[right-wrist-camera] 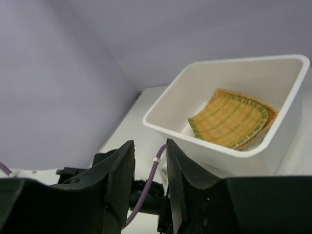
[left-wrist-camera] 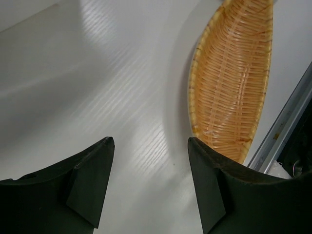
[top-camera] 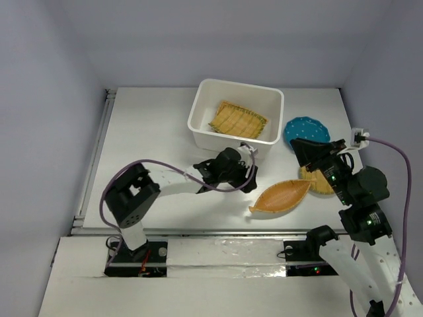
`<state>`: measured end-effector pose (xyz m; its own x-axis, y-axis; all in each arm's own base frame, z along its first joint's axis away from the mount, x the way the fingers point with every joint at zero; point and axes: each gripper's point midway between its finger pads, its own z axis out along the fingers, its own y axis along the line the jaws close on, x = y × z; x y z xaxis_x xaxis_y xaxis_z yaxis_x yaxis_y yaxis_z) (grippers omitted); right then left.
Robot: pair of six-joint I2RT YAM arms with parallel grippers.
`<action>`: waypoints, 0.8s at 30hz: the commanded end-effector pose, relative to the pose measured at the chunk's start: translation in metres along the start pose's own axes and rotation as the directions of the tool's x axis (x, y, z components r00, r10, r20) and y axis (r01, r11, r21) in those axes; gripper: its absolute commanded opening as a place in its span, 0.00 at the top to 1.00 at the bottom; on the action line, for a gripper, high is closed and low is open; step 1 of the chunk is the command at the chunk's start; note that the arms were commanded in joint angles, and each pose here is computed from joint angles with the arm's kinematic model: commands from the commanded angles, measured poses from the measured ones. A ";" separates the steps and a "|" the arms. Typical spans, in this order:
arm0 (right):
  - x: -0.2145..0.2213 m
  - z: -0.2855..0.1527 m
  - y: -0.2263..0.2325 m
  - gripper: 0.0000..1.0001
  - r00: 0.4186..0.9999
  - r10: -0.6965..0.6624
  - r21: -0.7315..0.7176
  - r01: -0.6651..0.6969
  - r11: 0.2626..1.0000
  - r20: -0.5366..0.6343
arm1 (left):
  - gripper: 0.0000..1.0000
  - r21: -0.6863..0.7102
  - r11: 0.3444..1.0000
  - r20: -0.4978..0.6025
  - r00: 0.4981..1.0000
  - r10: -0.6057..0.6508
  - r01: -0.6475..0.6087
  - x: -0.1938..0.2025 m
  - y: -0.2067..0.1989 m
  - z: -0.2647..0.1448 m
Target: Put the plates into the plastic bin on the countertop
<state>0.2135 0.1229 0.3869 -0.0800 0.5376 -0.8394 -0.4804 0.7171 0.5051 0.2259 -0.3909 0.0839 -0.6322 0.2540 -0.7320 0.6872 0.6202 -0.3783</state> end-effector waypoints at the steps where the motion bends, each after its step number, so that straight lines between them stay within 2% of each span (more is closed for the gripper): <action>1: 0.023 0.000 -0.006 0.61 0.998 -0.011 -0.007 0.011 1.000 -0.068 | 0.41 0.145 0.982 0.023 0.993 0.117 -0.119 -0.018 -0.032 0.018; 3: 0.029 0.002 -0.009 0.61 0.996 -0.011 -0.009 0.010 1.000 -0.083 | 0.40 0.171 0.976 0.023 0.990 0.136 -0.138 -0.023 -0.042 0.027; 5: 0.035 0.003 -0.012 0.60 0.995 -0.013 -0.005 0.013 1.000 -0.095 | 0.40 0.177 0.970 -0.023 0.985 0.171 -0.164 -0.008 -0.046 0.040; 6: 0.036 0.003 -0.013 0.60 0.995 -0.014 -0.005 0.014 1.000 -0.096 | 0.40 0.176 0.968 -0.017 0.983 0.183 -0.177 -0.016 -0.048 0.044; 8: 0.036 0.003 -0.014 0.60 0.996 -0.021 -0.001 0.021 1.000 -0.092 | 0.40 0.185 0.963 -0.070 0.975 0.210 -0.194 0.002 -0.051 0.056; 11: 0.038 0.005 -0.018 0.60 0.995 -0.030 0.010 0.031 0.999 -0.097 | 0.41 0.205 0.959 -0.083 0.973 0.216 -0.195 0.006 -0.053 0.066; 16: 0.044 0.008 -0.023 0.60 0.993 -0.028 0.022 0.031 0.999 -0.111 | 0.46 0.228 0.956 -0.110 0.971 0.214 -0.185 0.015 -0.057 0.079; 17: 0.045 0.008 -0.024 0.61 0.993 -0.026 0.026 0.029 0.999 -0.115 | 0.54 0.231 0.955 -0.125 0.967 0.221 -0.188 0.021 -0.060 0.081; 20: 0.043 0.008 -0.024 0.61 0.994 -0.024 0.031 0.027 0.999 -0.107 | 0.63 0.209 0.960 -0.143 0.965 0.219 -0.187 0.025 -0.054 0.089; 21: 0.043 0.008 -0.024 0.61 0.994 -0.021 0.031 0.024 0.999 -0.107 | 0.72 0.206 0.960 -0.140 0.965 0.221 -0.190 0.024 -0.054 0.091; 23: 0.041 0.007 -0.024 0.61 0.995 -0.020 0.033 0.023 0.999 -0.100 | 0.83 0.195 0.963 -0.149 0.965 0.218 -0.187 0.027 -0.051 0.093; 24: 0.041 0.007 -0.024 0.61 0.995 -0.018 0.035 0.022 0.999 -0.099 | 0.98 0.187 0.965 -0.154 0.964 0.215 -0.186 0.028 -0.049 0.093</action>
<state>0.2284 0.1321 0.3316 -0.1975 0.4727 -0.8588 -0.4344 0.7432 0.5089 0.2061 -0.4828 0.0313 -0.5365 0.4704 -0.7006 0.8359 0.4104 -0.3645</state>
